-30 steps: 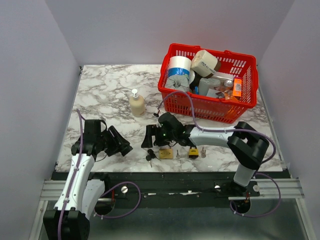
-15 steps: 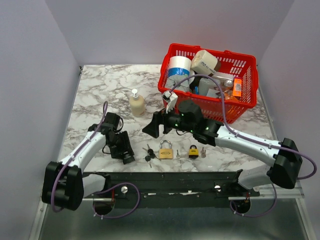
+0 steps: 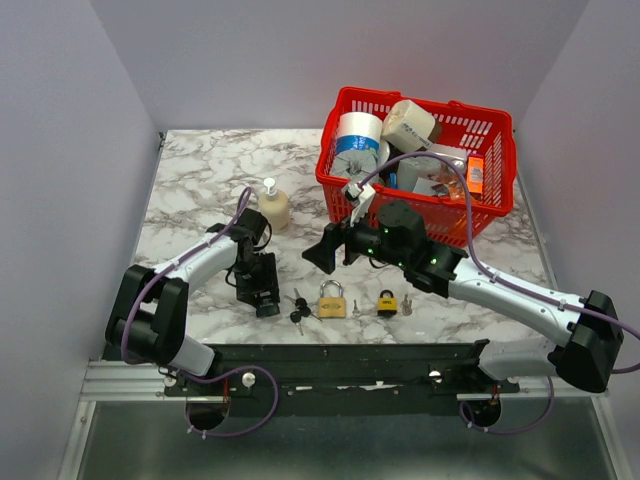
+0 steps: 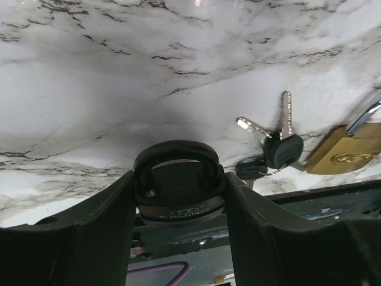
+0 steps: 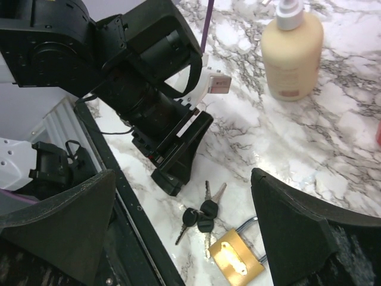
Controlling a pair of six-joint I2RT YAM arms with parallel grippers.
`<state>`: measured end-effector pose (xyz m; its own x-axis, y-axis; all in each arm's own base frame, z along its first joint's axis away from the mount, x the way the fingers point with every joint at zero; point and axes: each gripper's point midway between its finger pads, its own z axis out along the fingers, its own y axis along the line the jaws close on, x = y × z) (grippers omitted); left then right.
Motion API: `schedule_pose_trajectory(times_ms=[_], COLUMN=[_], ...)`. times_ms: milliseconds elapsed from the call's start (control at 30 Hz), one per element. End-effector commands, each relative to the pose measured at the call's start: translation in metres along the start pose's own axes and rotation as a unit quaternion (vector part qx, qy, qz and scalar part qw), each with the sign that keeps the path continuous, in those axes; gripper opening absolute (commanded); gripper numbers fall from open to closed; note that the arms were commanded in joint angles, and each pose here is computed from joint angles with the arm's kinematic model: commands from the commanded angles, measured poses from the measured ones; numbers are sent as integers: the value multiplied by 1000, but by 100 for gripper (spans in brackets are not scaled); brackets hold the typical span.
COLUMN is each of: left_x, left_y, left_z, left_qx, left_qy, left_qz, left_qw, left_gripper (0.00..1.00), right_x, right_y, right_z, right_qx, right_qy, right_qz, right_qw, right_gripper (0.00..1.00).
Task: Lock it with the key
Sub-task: Place the lock at the center of the board.
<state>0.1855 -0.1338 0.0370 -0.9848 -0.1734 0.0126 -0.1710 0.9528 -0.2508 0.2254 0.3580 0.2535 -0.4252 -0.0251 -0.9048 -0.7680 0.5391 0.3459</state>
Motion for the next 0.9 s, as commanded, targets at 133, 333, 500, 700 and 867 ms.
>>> schedule_pose_trajectory(times_ms=[133, 333, 500, 700, 867], left_x=[7, 6, -1, -10, -17], left_y=[-3, 3, 0, -6, -10], left_z=[6, 14, 17, 14, 9], left_qx=[-18, -40, -41, -43, -39], left_qy=[21, 28, 26, 14, 0], left_qz=[25, 32, 36, 45, 49], left_qw=[999, 998, 998, 998, 998], left_gripper=[0, 5, 13, 49, 68], right_x=[-10, -7, -7, -7, -12], right_y=[-2, -7, -5, -7, -6], right_z=[-13, -17, -21, -22, -21], right_qx=[0, 6, 2, 2, 1], right_qy=[-34, -34, -37, -38, -41], right_qz=[-27, -22, -20, -23, -32], right_qw=[999, 999, 999, 999, 999], right_gripper=[100, 100, 100, 100, 100])
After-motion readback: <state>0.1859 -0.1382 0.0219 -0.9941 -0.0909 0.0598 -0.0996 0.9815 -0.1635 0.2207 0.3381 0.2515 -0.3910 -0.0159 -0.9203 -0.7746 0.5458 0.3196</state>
